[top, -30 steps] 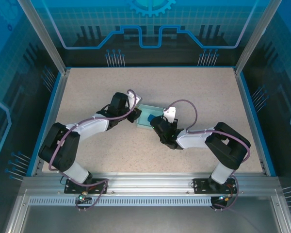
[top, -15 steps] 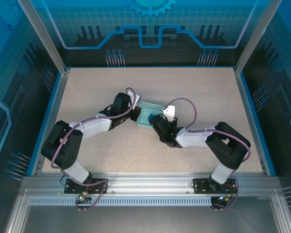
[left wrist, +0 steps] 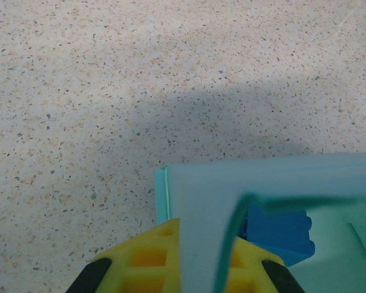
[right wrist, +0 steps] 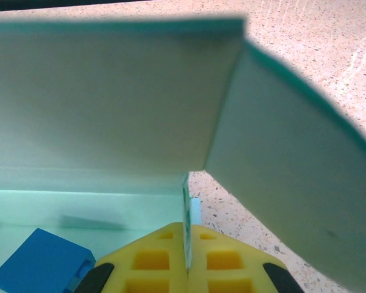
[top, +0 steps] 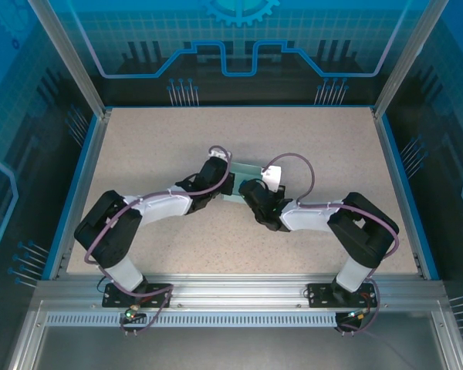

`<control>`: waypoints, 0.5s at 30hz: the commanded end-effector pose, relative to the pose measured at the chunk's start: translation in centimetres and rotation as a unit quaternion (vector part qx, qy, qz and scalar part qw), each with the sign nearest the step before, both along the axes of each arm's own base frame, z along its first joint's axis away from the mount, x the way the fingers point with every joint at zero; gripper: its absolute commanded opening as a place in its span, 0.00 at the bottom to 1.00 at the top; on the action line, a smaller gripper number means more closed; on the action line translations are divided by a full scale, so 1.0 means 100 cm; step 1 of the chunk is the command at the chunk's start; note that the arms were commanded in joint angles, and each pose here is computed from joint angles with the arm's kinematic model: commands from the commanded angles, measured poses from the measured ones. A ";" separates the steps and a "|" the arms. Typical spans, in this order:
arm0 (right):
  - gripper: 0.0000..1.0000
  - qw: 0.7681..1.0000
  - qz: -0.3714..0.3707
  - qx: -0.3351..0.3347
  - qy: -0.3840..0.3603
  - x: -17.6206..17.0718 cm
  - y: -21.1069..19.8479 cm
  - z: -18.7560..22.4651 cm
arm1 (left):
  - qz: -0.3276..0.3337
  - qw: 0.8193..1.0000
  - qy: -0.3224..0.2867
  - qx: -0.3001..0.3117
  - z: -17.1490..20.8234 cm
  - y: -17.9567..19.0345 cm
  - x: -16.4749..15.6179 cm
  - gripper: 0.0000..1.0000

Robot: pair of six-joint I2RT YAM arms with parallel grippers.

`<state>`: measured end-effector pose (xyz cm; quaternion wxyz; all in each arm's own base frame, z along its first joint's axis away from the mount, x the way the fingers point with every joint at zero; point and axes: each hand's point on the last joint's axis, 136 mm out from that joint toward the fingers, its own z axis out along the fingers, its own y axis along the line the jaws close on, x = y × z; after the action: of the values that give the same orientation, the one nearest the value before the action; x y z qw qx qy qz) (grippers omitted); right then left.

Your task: Fold the paper box

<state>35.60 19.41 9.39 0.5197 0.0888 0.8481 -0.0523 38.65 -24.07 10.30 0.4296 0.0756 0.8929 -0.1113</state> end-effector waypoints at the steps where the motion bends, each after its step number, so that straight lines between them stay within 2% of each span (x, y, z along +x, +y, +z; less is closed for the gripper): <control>1: 0.00 0.999 0.025 -0.003 0.031 -0.008 0.005 -0.021 | -0.017 1.000 0.016 0.004 -0.026 -0.011 -0.023 0.00; 7: 0.00 0.999 0.039 -0.002 0.031 -0.014 0.003 -0.023 | 0.001 1.000 -0.010 0.017 -0.031 0.011 -0.034 0.00; 12: 0.00 0.998 0.048 -0.001 0.031 -0.016 0.004 -0.021 | -0.005 0.999 -0.017 0.027 -0.030 0.013 -0.037 0.00; 15: 0.03 0.998 0.058 -0.002 0.029 -0.018 0.005 -0.014 | -0.004 0.999 -0.022 0.031 -0.026 0.014 -0.036 0.00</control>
<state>34.99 19.70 9.07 0.5210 0.0720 0.8501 -0.0255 36.57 -23.35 9.48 0.4743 0.0737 0.8709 -0.1055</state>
